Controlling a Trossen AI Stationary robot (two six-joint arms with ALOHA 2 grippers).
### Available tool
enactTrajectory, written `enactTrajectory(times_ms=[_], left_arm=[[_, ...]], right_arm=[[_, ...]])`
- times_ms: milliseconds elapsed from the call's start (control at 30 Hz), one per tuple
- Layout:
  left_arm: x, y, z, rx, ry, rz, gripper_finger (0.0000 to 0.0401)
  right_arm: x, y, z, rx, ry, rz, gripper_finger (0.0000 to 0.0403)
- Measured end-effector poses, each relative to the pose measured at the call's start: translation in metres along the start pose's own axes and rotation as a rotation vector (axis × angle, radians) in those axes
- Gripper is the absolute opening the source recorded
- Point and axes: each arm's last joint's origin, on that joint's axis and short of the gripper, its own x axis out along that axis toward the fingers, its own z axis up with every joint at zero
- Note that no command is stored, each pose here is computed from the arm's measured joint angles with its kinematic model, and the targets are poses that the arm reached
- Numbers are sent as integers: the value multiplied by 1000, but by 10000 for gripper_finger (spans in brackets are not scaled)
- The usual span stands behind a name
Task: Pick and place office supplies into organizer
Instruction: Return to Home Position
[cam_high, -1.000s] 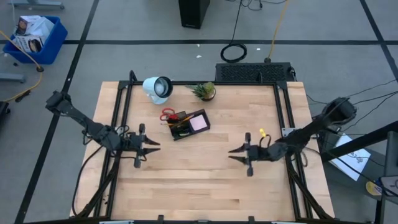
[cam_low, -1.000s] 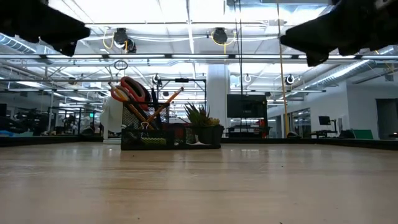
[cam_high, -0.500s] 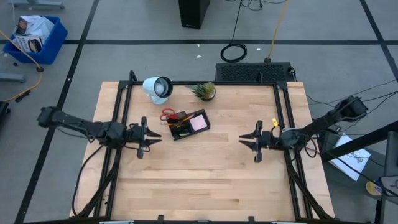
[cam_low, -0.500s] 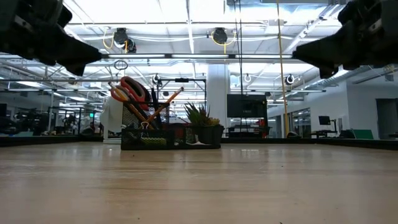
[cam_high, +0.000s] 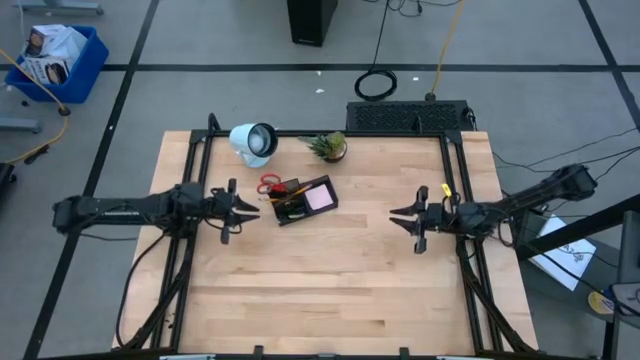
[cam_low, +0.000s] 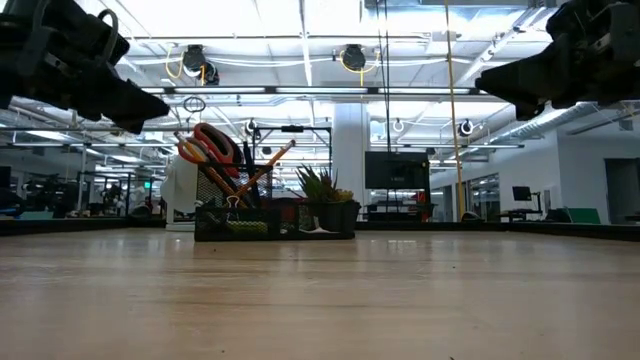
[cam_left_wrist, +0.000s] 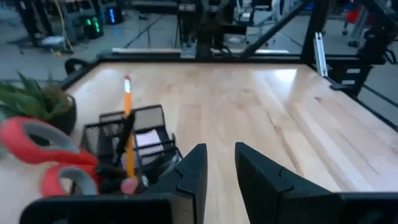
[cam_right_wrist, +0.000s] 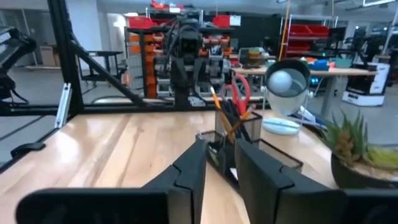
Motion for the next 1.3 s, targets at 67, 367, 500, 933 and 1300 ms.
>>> enactTrajectory(times_ms=[67, 367, 500, 933, 1300], left_arm=[[-4, 2, 1, 7, -12, 8, 88], [-29, 0, 0, 17, -77, 46, 88], [-34, -1, -5, 14, -43, 45, 88], [-30, -2, -13, 23, 5, -1, 88], [-23, 2, -19, -43, 100, 98, 88]], right_arm=[[-4, -2, 0, 5, 17, 0, 77], [-15, -6, 0, 22, 33, 1, 77], [-17, -7, -1, 34, 49, 2, 77], [-21, -9, -9, -59, 127, 3, 77], [-22, -9, -20, -19, 235, -6, 77]])
